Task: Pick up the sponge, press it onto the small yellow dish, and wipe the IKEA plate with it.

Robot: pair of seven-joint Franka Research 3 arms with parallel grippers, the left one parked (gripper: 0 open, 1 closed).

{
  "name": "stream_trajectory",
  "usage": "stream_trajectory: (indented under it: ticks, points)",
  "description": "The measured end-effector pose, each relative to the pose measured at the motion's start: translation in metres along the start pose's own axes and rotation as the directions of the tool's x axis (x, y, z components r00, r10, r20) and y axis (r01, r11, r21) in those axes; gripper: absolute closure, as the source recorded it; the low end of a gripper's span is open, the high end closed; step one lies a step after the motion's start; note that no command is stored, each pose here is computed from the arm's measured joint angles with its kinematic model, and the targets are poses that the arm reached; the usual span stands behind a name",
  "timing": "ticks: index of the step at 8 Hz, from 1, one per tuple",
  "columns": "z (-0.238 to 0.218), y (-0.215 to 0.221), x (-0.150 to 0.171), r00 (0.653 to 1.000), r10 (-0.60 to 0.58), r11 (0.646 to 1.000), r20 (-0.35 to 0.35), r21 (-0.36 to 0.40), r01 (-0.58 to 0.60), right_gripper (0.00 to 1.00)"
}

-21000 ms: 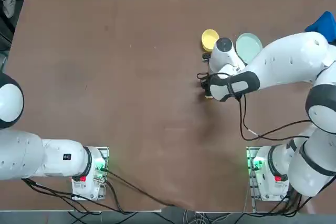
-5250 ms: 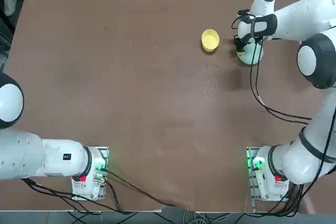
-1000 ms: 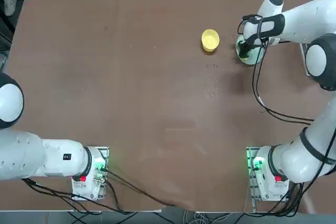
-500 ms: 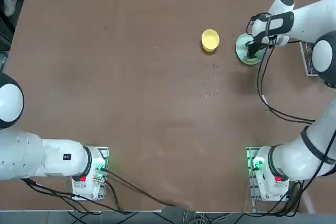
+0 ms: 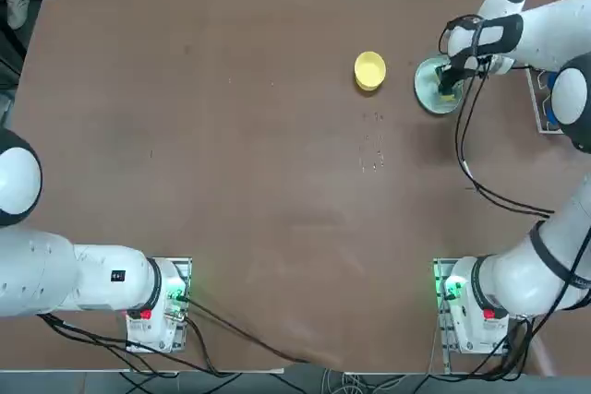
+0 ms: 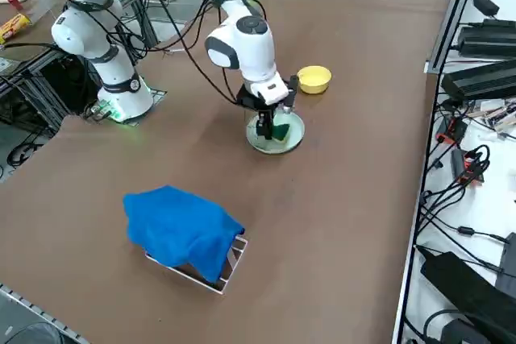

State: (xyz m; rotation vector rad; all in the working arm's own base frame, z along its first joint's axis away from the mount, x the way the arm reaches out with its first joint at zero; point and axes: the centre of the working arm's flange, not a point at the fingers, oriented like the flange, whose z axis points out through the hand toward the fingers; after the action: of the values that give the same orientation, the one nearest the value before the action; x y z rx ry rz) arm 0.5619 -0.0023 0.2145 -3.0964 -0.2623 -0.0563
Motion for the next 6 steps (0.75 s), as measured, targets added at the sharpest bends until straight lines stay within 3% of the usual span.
stream_trajectory:
  ticks: [6]
  points:
    - [-0.051,-0.007,0.020,0.999,-0.015,1.000,-0.046,0.019,0.016,0.80]
